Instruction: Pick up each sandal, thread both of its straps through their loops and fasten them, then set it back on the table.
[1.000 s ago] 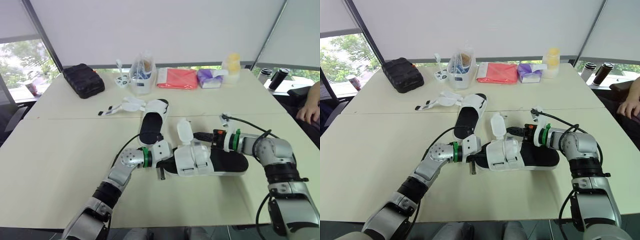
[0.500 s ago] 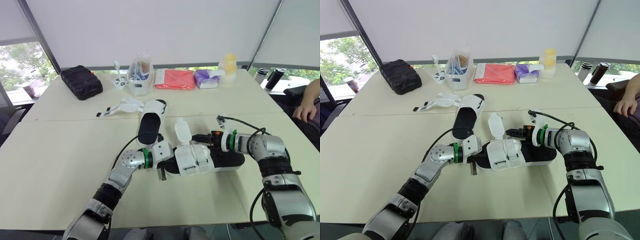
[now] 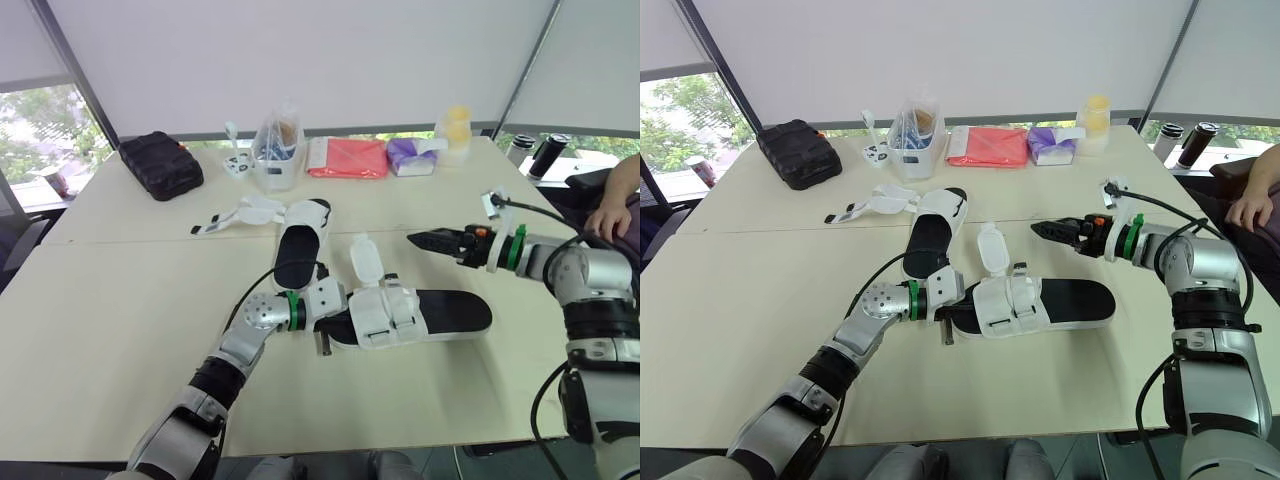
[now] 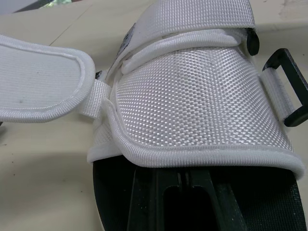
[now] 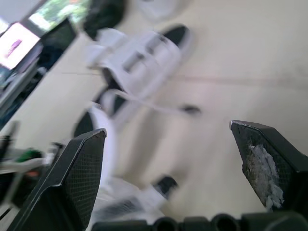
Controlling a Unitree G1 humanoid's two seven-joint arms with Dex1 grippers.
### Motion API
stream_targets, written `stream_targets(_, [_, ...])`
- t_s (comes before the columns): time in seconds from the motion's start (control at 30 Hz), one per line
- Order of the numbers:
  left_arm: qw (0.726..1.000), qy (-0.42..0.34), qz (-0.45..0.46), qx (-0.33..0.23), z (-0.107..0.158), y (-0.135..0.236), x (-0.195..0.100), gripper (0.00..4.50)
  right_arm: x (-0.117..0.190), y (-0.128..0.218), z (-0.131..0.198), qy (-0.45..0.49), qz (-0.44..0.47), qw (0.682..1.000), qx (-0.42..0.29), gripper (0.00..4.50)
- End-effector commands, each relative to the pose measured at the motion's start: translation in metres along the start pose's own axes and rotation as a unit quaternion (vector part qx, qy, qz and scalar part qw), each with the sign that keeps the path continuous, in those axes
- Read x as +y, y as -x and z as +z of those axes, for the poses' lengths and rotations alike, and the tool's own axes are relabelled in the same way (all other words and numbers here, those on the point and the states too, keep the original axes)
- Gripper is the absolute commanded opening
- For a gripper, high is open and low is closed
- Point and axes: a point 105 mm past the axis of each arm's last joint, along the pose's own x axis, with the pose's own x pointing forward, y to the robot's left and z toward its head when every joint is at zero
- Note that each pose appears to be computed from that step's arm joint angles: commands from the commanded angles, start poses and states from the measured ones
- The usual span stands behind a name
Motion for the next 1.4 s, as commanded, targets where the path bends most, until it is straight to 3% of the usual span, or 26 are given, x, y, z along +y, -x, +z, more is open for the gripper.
stream_targets(0.03, [0.999, 0.008, 0.001, 0.036, -0.016, -0.003, -0.002, 0.00, 0.026, -0.025, 0.001, 0.030, 0.068, 0.997, 0.022, 4.45])
stream_targets(0.37, [0.999, 0.011, 0.004, 0.035, -0.018, 0.000, -0.010, 0.00, 0.034, -0.060, -0.024, -0.036, 0.132, 0.987, 0.088, 4.45])
stream_targets(0.53, [0.999, 0.013, 0.013, 0.034, -0.017, 0.000, -0.011, 0.00, 0.035, -0.087, -0.007, -0.164, 0.133, 0.976, 0.044, 4.45])
stream_targets(0.73, [0.999, 0.013, 0.023, 0.036, -0.018, 0.003, -0.014, 0.00, 0.023, -0.104, -0.002, -0.236, 0.078, 0.968, 0.002, 4.45])
stream_targets(0.87, [0.998, 0.018, 0.035, 0.039, -0.020, 0.006, -0.017, 0.00, 0.018, -0.112, -0.004, -0.234, 0.052, 0.971, -0.005, 4.45])
stream_targets(0.93, [0.998, 0.019, 0.037, 0.040, -0.020, 0.007, -0.018, 0.00, 0.017, -0.114, -0.003, -0.232, 0.047, 0.971, -0.011, 3.94])
stream_targets(1.0, [0.998, 0.020, 0.038, 0.041, -0.020, 0.007, -0.019, 0.00, 0.015, -0.115, -0.001, -0.234, 0.041, 0.971, -0.022, 3.16])
stream_targets(1.2, [0.998, 0.021, 0.036, 0.039, -0.019, 0.004, -0.020, 0.00, 0.017, -0.112, 0.009, -0.218, 0.056, 0.974, -0.038, 0.02])
stream_targets(1.3, [0.998, 0.020, 0.035, 0.039, -0.019, 0.004, -0.020, 0.00, 0.018, -0.110, 0.013, -0.207, 0.066, 0.975, -0.042, 0.02])
stream_targets(1.4, [0.999, 0.022, 0.032, 0.038, -0.019, 0.003, -0.021, 0.00, 0.027, -0.106, 0.021, -0.137, 0.110, 0.983, -0.046, 0.02])
